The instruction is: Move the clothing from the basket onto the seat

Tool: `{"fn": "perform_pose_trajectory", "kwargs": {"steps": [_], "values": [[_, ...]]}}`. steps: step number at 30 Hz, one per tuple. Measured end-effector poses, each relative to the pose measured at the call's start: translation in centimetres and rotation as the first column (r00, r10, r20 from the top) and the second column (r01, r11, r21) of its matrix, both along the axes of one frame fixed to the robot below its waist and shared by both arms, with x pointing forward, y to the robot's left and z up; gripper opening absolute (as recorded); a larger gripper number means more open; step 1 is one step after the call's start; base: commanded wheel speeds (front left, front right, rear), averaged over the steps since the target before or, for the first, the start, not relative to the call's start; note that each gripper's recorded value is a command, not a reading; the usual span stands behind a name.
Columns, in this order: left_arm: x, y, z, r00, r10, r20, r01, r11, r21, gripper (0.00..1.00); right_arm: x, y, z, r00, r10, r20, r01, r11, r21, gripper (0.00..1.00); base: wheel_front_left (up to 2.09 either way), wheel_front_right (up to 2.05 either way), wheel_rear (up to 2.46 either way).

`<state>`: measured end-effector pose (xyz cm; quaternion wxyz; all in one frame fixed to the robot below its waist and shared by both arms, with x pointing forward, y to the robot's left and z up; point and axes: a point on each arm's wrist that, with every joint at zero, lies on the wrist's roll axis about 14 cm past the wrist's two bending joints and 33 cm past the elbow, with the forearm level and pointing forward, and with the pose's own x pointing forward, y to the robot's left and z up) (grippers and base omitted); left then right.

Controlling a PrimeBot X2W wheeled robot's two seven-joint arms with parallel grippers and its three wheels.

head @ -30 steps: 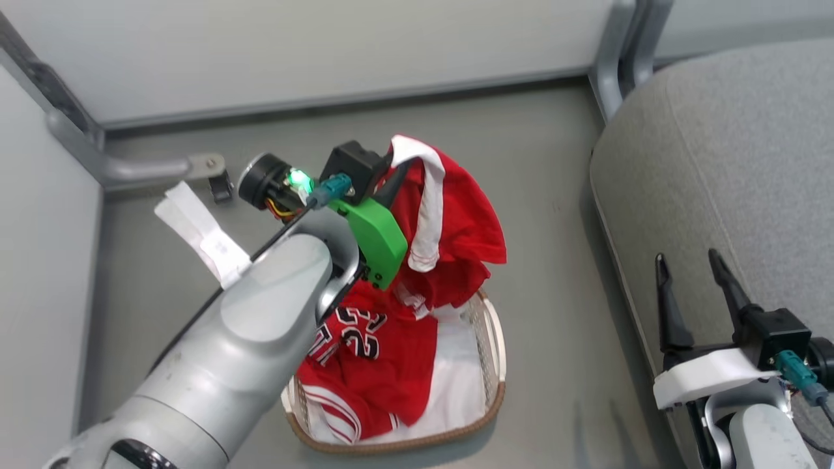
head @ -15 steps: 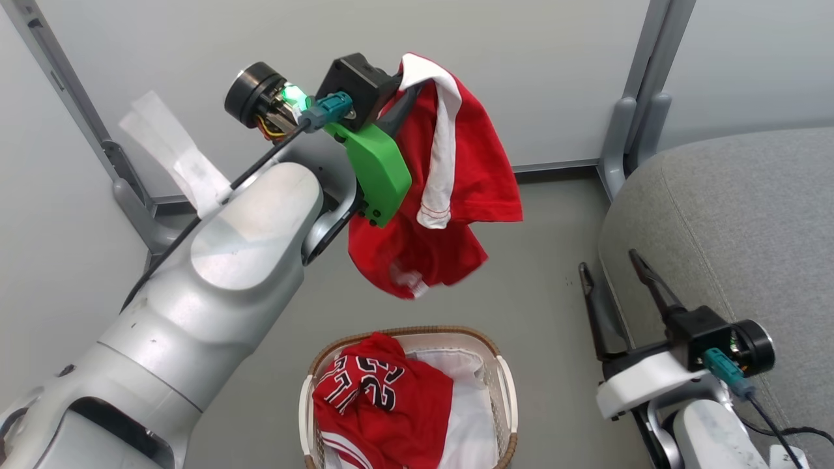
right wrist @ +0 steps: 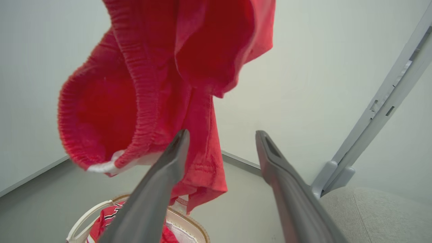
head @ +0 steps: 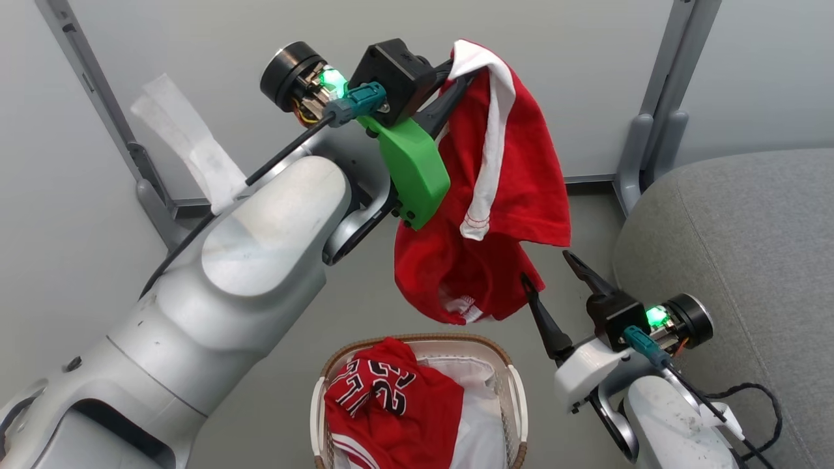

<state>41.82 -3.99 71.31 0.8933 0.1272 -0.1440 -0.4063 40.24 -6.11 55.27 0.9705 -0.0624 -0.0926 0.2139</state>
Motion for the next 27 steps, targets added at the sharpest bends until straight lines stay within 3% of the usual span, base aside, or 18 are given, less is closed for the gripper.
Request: {"fn": "perform_pose_trajectory", "kwargs": {"steps": [14, 15, 16, 17, 18, 27], "values": [[-1.8, 0.0, 2.4, 0.998, -0.033, 0.053, 0.035, 0.999, -0.036, 0.00, 2.7, 2.2, -2.4, 0.993, 0.054, -0.106, -0.063, 0.994, -0.085, 1.00, 0.00, 0.00, 0.00], [-1.8, 0.1, 2.5, 0.998, -0.032, 0.054, 0.034, 0.999, -0.039, 0.00, 2.6, 2.6, -2.8, 0.991, 0.064, -0.121, -0.074, 0.994, -0.081, 0.93, 0.00, 0.00, 0.00], [-1.8, 0.2, 2.6, 0.998, -0.030, 0.054, 0.032, 0.999, -0.043, 0.00, 2.5, 3.0, -3.1, 0.988, 0.078, -0.136, -0.089, 0.993, -0.079, 0.49, 0.00, 0.00, 0.00], [-1.8, 0.3, 2.6, 0.998, -0.026, 0.053, 0.028, 0.998, -0.050, 0.00, 2.4, 3.4, -3.4, 0.985, 0.090, -0.150, -0.102, 0.992, -0.077, 0.35, 0.00, 0.00, 0.00], [-1.7, 0.4, 2.7, 0.998, -0.025, 0.051, 0.027, 0.998, -0.054, 0.00, 2.4, 3.6, -3.6, 0.983, 0.097, -0.158, -0.109, 0.991, -0.074, 0.00, 0.00, 0.00, 0.00], [1.2, 4.1, 0.1, 0.995, 0.095, -0.041, -0.099, 0.992, -0.082, 0.00, 3.7, 2.3, -1.3, 0.992, 0.056, -0.113, -0.055, 0.998, 0.011, 0.00, 0.00, 0.00, 0.00]]}}
